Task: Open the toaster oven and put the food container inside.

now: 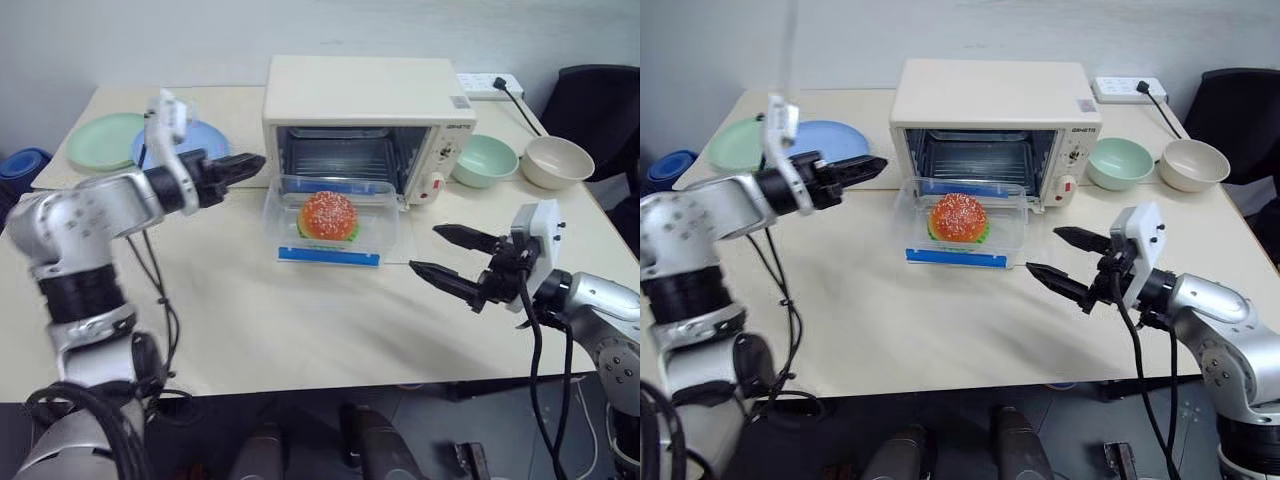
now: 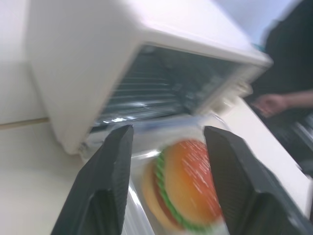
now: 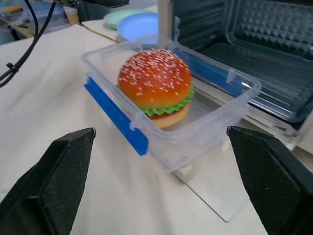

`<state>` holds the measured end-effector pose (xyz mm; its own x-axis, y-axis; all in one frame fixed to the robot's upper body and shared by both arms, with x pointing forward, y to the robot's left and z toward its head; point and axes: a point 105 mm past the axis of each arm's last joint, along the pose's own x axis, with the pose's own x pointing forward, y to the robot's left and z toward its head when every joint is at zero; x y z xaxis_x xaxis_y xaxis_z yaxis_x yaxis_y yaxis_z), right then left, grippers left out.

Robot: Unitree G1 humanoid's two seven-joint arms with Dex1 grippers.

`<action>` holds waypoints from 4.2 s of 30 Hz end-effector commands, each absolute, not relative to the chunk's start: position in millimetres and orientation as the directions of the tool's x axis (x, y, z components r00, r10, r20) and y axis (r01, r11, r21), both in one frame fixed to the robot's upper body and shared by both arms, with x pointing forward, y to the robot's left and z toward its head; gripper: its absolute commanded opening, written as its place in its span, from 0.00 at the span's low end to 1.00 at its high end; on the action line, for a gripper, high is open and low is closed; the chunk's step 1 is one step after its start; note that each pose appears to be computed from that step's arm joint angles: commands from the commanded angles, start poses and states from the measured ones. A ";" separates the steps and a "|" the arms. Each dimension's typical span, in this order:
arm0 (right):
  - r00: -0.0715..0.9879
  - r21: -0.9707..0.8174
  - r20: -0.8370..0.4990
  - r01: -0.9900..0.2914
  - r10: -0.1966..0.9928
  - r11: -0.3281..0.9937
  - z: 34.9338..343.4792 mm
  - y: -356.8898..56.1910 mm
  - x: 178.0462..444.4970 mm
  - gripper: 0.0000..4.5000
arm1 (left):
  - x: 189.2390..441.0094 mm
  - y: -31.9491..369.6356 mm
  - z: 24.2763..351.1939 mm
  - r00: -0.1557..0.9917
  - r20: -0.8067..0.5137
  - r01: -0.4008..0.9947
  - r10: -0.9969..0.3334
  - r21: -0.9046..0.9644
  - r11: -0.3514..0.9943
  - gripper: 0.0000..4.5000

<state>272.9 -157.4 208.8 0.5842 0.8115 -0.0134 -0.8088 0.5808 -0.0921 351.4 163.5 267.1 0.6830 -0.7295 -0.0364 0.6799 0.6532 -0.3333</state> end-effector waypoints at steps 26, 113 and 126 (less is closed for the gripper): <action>0.729 -0.140 -0.005 -0.678 0.685 0.721 182.5 -90.1 364.5 0.01 | 393.6 99.0 210.4 0.640 -0.094 0.767 -0.762 0.144 0.626 0.00; 0.654 -0.168 -0.068 -0.752 0.753 0.638 183.0 -88.3 357.2 0.01 | 330.7 116.3 235.0 0.377 -0.074 0.923 -0.923 0.112 0.368 0.00; 0.707 -0.187 -0.042 -0.700 0.706 0.689 191.0 -88.5 377.4 0.01 | 391.3 120.8 193.3 0.599 -0.188 0.800 -0.779 0.178 0.572 0.00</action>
<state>374.6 -88.4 175.6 0.6936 0.7139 -0.0964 -0.7190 0.6777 -0.1541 382.5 120.8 179.7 0.5609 -0.7960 -0.2277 0.8273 0.5495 0.1171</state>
